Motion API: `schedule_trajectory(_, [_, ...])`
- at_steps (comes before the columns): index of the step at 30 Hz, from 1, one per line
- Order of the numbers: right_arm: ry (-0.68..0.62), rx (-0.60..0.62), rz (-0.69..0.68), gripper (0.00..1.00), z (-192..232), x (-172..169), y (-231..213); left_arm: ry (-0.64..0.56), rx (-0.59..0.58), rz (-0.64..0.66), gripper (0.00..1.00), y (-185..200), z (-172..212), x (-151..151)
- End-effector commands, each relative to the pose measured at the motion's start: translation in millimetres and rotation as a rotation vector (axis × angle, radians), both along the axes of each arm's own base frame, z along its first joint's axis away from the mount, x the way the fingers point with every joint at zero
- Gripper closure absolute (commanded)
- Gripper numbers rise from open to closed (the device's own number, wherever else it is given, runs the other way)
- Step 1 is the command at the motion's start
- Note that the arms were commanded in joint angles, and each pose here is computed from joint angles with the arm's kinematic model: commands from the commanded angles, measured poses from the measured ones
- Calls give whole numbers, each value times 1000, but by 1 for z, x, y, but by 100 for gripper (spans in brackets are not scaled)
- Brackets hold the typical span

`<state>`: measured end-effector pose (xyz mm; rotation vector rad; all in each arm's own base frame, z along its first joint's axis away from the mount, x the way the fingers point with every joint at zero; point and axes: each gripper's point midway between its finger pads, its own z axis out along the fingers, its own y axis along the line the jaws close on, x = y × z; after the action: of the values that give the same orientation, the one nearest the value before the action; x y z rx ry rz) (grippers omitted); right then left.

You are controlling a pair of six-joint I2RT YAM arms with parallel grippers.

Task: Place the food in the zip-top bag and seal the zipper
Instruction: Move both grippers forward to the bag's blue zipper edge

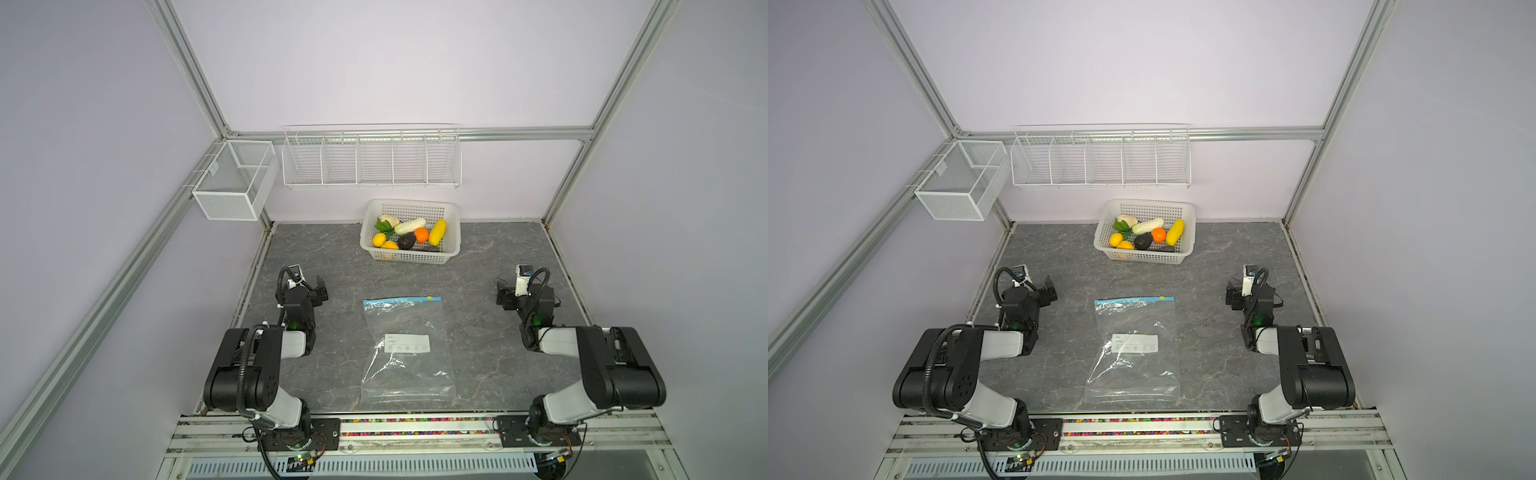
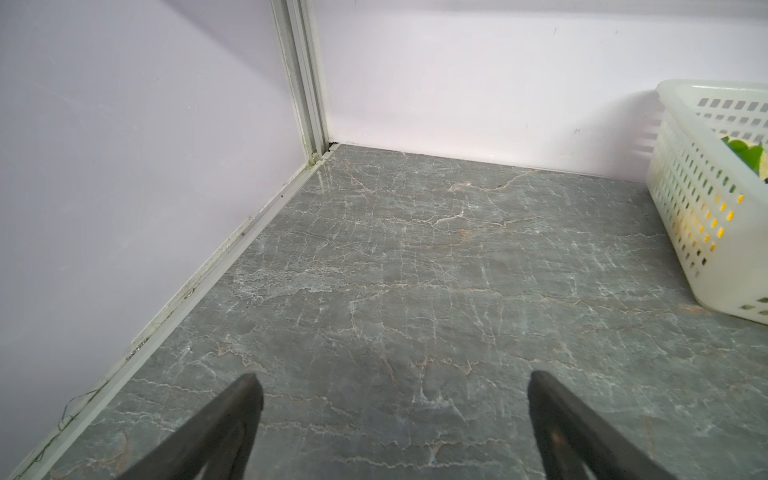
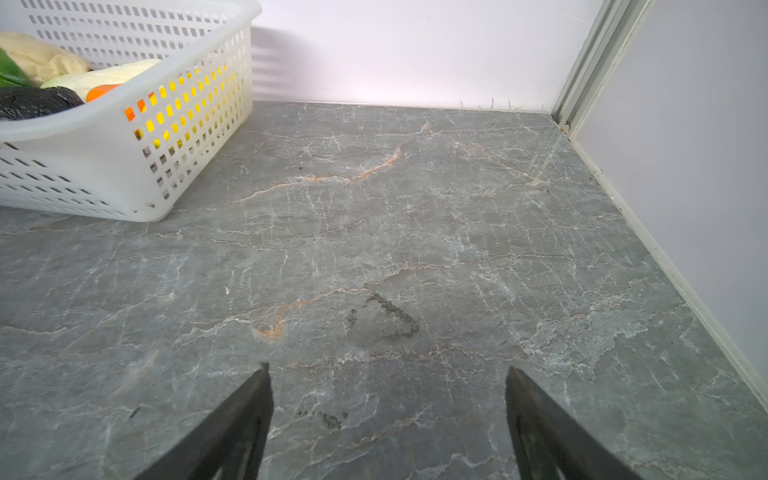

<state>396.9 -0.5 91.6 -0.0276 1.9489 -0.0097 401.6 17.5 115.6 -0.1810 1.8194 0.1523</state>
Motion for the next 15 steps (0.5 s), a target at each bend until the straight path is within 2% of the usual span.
schedule_trajectory(1, [-12, -13, 1, 12, 1, 0, 0, -10, 3, 0, 1, 2, 2, 1])
schedule_trajectory(6, [-25, -24, -26, 12, 4, -2, -3, -17, 6, -6, 1, 1, 4, 0])
schedule_trajectory(10, [-35, -32, -73, 12, 23, -5, -10, -9, 6, -15, 0, -1, 20, 0])
schedule_trajectory(13, [36, -88, -97, 12, 43, -2, -4, 19, 16, -128, 2, -19, 37, 1])
schedule_trajectory(15, [69, -26, -110, 12, 60, -1, 6, 44, -15, -179, 6, -30, 51, 0])
